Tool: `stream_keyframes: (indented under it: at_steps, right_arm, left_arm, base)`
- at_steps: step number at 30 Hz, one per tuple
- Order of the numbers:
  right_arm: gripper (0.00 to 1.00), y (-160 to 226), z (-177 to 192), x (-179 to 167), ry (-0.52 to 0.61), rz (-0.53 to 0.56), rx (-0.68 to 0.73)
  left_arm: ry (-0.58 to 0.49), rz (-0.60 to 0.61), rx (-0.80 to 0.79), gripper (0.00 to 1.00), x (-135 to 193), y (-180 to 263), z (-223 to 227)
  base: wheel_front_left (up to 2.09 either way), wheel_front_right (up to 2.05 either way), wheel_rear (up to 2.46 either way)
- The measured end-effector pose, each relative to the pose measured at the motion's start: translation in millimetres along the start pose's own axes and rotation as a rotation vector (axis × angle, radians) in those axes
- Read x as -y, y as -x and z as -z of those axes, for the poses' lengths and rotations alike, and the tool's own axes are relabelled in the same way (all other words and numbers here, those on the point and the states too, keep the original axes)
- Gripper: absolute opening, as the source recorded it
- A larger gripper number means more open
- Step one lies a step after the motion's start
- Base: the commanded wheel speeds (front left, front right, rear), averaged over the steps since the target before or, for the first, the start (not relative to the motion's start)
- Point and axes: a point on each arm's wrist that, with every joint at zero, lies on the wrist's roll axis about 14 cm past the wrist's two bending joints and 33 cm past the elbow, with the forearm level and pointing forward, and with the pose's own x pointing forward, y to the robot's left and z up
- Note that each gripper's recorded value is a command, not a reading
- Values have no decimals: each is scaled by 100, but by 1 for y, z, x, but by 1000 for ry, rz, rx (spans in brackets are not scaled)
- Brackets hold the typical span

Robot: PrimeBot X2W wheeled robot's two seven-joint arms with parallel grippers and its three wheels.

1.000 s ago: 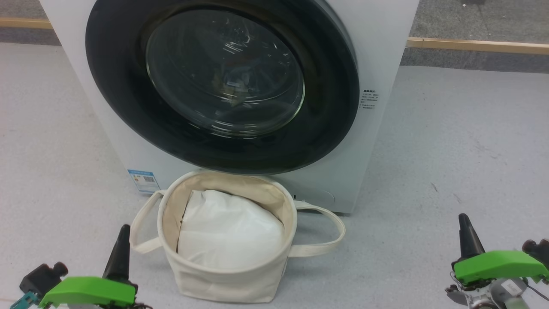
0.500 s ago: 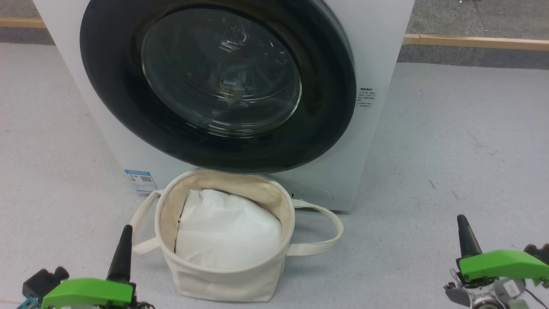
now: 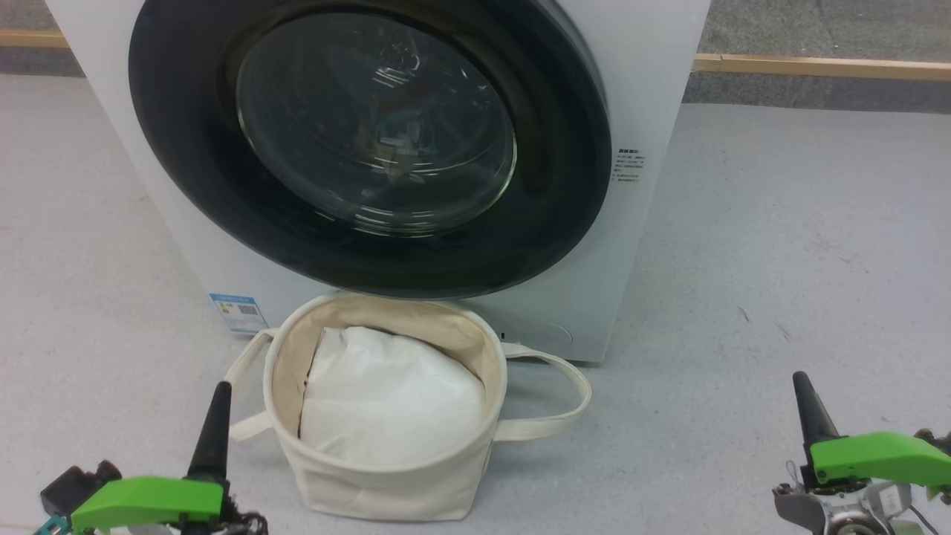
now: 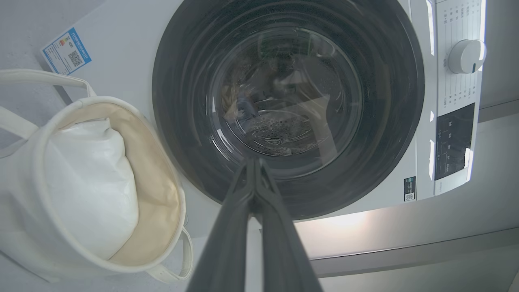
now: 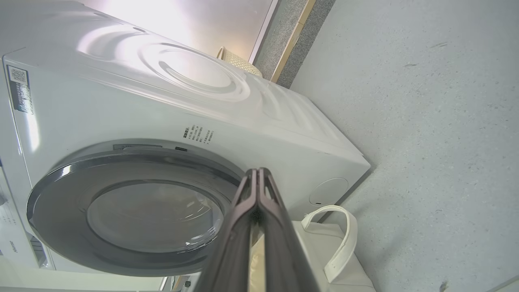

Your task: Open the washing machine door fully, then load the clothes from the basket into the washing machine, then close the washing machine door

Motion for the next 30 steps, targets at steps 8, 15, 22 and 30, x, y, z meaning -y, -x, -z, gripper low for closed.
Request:
stream_keyframes:
  at_steps: [8, 15, 22, 30]
  right_arm:
    - [0, 1, -3, 0, -88, 1, 8]
    - [0, 1, -2, 1, -167, 2, 8]
    - [0, 2, -7, 3, -251, 2, 22]
    - [0, 3, -9, 2, -335, -5, 23]
  left_arm:
    - [71, 16, 2, 0, 5, -2, -2]
    - [143, 9, -17, 0, 3, 1, 7]
    - [215, 26, -14, 0, 9, -2, 5]
    - [292, 46, -28, 0, 16, -3, 11]
  base:
    - [0, 0, 0]
    - [0, 0, 0]
    - [0, 0, 0]
    - [0, 0, 0]
